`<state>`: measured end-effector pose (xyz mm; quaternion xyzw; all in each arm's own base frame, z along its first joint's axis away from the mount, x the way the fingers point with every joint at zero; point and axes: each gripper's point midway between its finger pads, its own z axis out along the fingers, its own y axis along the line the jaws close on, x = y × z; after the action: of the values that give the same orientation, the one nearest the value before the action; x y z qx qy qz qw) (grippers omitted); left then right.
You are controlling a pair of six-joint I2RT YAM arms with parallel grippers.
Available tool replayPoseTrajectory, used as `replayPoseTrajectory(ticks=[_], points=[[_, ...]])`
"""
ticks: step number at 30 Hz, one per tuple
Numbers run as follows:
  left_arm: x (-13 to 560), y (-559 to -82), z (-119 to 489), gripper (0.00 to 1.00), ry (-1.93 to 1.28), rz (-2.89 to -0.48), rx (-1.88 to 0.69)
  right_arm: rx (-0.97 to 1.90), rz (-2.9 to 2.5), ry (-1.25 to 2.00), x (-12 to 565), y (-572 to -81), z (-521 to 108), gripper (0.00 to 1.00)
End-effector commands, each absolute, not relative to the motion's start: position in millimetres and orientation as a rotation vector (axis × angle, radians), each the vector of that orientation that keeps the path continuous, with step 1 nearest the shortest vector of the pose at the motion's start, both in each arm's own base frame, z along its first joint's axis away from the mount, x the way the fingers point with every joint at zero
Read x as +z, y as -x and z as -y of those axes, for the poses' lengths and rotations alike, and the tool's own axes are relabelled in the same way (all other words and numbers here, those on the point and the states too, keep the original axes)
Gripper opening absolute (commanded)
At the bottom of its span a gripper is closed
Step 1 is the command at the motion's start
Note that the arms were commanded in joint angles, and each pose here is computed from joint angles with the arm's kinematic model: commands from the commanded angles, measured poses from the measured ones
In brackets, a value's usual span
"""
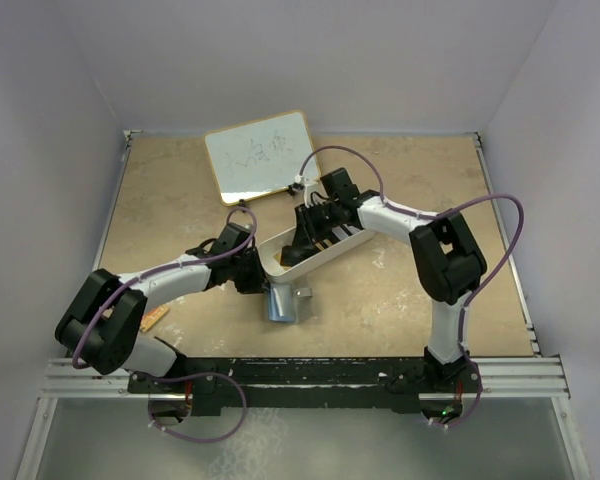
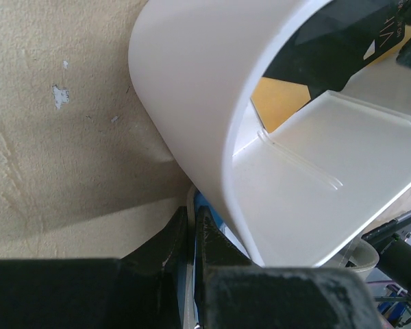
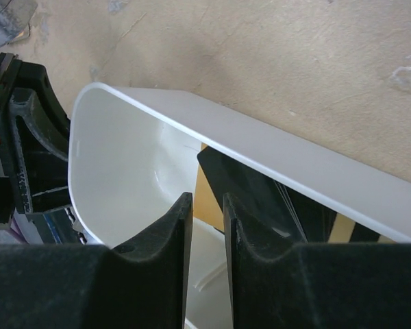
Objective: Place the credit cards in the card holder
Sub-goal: Adjust the card holder at the center of the board, then adjust the storage box at the center of the board.
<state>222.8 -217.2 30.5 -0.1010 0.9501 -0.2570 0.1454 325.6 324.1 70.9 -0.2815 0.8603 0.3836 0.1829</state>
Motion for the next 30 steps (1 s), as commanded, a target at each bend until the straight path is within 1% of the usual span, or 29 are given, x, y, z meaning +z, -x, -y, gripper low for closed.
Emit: replayPoseTrajectory(ticks=[1, 4, 8, 12, 14, 16, 18, 21, 23, 26, 30], points=[[37.5, -232.7, 224.1, 0.00, 0.271, -2.681, -0.776, 1.110, -2.400, 0.833, 82.2, -319.7, -333.1, 0.29], [35.9, -231.0, 223.2, 0.00, 0.272, -2.686, -0.774, 1.034, -2.416, 0.847, 79.2, -323.5, -329.4, 0.32], [42.7, -231.5, 222.2, 0.00, 0.280, -2.674, -0.773, 0.896, -2.436, 0.853, 88.3, -329.8, -315.6, 0.34], [50.0, -234.1, 207.9, 0.00, 0.298, -2.672, -0.660, 0.684, -2.468, 0.821, 101.3, -336.1, -289.4, 0.49], [50.4, -235.1, 194.9, 0.00, 0.316, -2.677, -0.566, 0.584, -2.482, 0.795, 106.1, -340.3, -276.9, 0.52], [50.9, -235.7, 181.7, 0.00, 0.360, -2.673, -0.491, 0.529, -2.492, 0.829, 106.7, -341.0, -270.4, 0.52], [52.9, -236.9, 175.4, 0.00, 0.401, -2.663, -0.481, 0.573, -2.496, 0.887, 102.9, -328.8, -276.0, 0.52], [58.5, -236.1, 172.5, 0.00, 0.422, -2.657, -0.484, 0.579, -2.525, 0.967, 90.7, -313.2, -274.4, 0.48], [61.0, -232.5, 169.5, 0.00, 0.418, -2.668, -0.467, 0.555, -2.556, 1.005, 85.1, -303.1, -265.2, 0.45], [64.8, -226.4, 158.4, 0.00, 0.405, -2.690, -0.392, 0.509, -2.588, 1.043, 82.0, -288.7, -249.3, 0.45], [77.0, -228.0, 138.9, 0.00, 0.414, -2.663, -0.261, 0.417, -2.702, 1.025, 76.6, -265.8, -223.5, 0.45]])
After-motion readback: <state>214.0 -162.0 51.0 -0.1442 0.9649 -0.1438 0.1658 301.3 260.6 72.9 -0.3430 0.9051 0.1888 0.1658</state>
